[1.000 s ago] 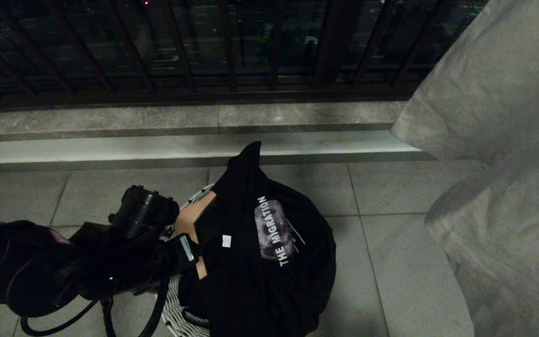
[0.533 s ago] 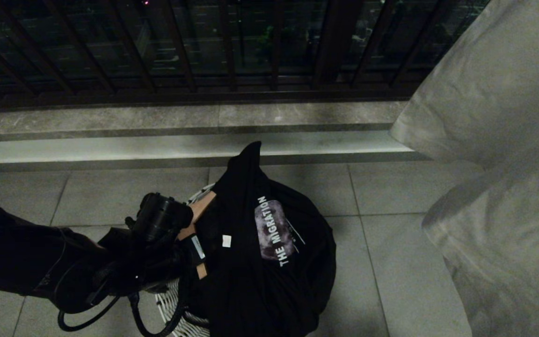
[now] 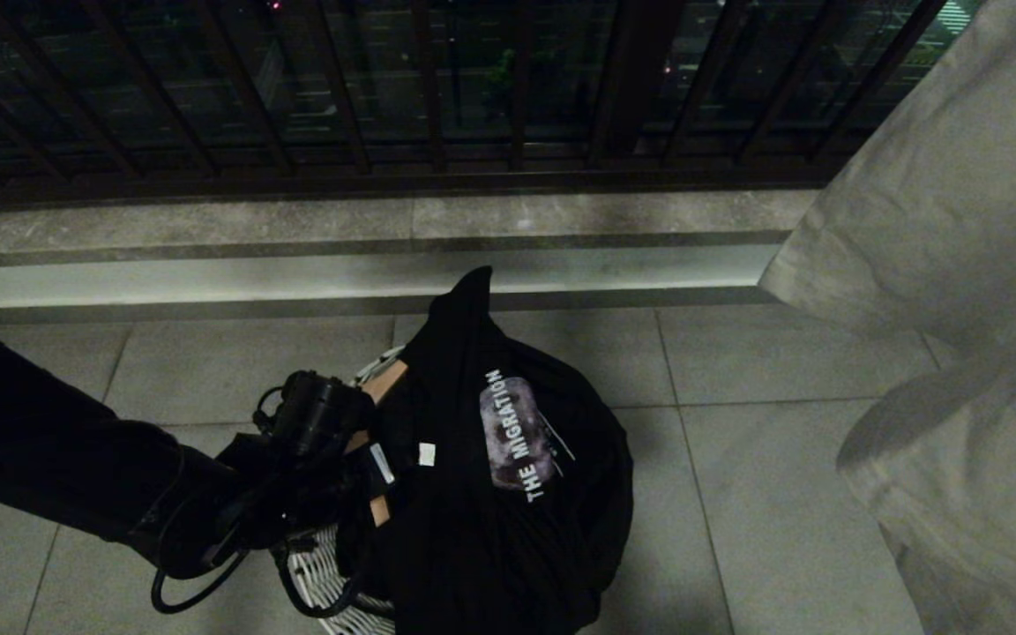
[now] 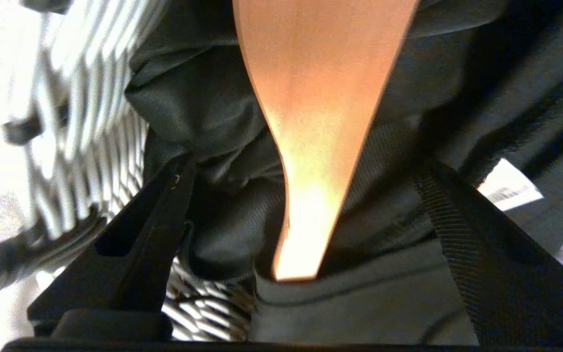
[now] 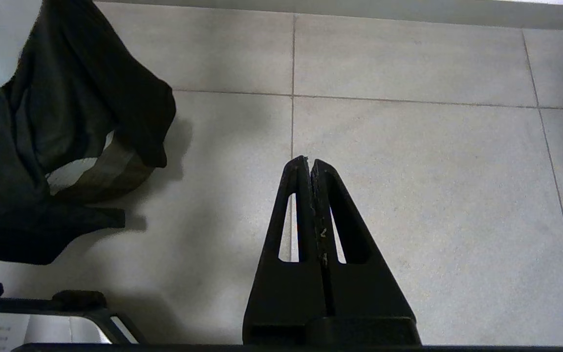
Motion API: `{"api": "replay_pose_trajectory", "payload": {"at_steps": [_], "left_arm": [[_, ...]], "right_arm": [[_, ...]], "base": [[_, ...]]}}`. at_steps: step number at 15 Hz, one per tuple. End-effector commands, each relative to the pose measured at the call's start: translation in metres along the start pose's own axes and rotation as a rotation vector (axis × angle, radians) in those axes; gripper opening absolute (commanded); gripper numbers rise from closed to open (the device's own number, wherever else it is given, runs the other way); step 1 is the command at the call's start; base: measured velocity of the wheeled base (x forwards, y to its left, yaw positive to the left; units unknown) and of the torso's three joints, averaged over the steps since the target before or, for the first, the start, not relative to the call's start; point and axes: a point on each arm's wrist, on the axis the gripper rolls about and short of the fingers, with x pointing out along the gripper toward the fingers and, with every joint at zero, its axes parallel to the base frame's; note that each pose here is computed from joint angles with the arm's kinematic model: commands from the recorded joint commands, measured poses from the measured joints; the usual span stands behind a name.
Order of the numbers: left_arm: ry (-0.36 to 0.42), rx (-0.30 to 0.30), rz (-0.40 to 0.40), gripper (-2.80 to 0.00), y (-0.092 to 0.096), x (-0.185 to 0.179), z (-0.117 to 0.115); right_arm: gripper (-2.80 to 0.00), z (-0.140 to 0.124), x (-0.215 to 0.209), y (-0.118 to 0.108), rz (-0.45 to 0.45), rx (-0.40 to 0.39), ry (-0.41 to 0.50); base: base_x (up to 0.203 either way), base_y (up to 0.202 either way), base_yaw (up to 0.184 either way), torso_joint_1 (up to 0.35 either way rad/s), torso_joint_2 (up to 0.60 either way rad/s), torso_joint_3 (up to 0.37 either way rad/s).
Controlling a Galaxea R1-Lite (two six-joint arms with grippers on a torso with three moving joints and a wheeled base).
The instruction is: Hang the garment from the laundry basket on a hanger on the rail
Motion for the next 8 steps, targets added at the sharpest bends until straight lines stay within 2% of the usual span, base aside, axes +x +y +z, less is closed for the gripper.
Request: {"api": "replay_pose_trajectory", "payload": {"at_steps": [1,2,6,8], "left_arm": [[0.008,-0.003,0.013,0.00,0.002,0.008,-0.003],[0.003,-0.003,0.007,-2.80,0.001,0.009,-0.003],[-0.028,0.014,-0.030,-2.80,-0.001,0.022,-0.004],[-0.043,0.009,-0.046,-2.80,-0.004,0.014,0.000]], "right_arm": [[-2.80,0.000,0.000,0.000,0.001,-0.001,0.001],[-2.80,0.000,0.000,0.000,0.001,-0.001,0.000],[-2.80,0.000,0.000,0.000,0.000,-0.001,-0.001],[-2.80,0.000,0.000,0.000,0.000,-0.001,-0.001]], "base": [[0.000,0.000,0.000,0.000,0.00,0.000],[0.000,0.000,0.000,0.000,0.00,0.000],[0.000,0.000,0.000,0.000,0.00,0.000],[0.000,0.000,0.000,0.000,0.00,0.000]]}}
